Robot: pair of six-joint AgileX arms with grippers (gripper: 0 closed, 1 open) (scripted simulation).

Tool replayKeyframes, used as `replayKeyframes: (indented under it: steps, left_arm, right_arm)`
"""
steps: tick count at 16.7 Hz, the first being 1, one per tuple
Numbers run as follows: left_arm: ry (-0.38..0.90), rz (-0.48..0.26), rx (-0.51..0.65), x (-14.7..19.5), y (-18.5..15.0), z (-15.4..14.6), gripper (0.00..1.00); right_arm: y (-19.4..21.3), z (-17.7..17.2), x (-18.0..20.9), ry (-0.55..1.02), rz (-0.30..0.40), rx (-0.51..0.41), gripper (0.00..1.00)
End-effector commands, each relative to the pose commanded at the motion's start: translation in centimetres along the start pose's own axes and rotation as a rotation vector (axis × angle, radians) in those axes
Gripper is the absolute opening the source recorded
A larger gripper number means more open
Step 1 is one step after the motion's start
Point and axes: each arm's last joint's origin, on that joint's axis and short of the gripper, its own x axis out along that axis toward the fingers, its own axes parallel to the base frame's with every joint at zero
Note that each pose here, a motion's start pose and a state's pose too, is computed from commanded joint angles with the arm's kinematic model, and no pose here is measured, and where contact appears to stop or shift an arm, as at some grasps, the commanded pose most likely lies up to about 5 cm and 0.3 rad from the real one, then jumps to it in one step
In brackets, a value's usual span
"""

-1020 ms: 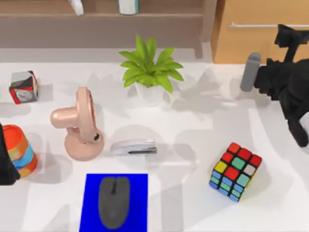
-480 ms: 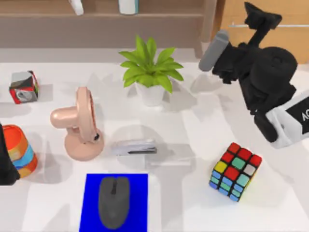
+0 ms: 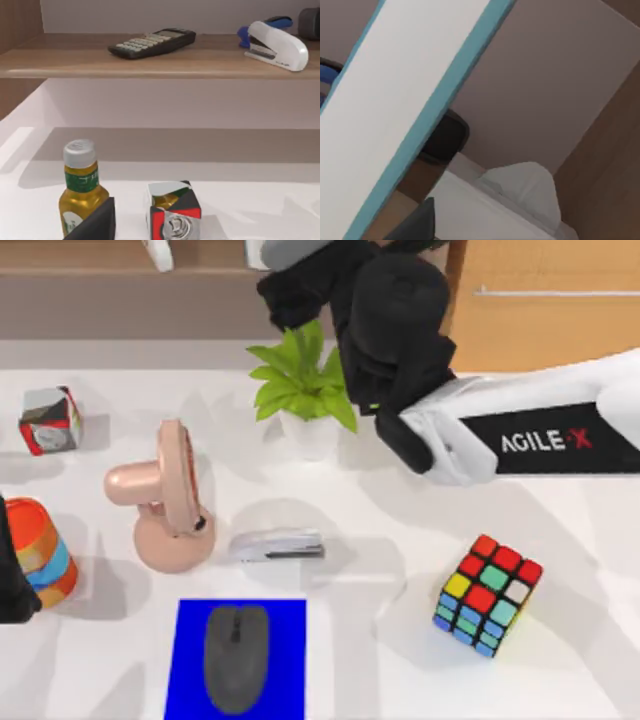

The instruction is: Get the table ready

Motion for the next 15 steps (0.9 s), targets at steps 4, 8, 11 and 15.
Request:
replayKeyframes:
  steps: [4,8,11,15]
  left_arm:
    - [0.0,0.0,0.0,0.0,0.0,0.0,1.0]
    - [0.0,0.0,0.0,0.0,0.0,0.0,1.0]
    - [0.0,0.0,0.0,0.0,0.0,0.0,1.0]
    - [0.0,0.0,0.0,0.0,0.0,0.0,1.0]
  right_arm:
    - [3.6,2.5,2.1,0.085,-0.025,0.276,1.0]
    - [6.0,4.4,3.7,0.141,-0.072,0.478,1.0]
    - [6.9,5.2,4.3,0.162,-0.096,0.551,1.0]
    - [7.1,5.3,4.4,0.167,-0.1,0.562,1.0]
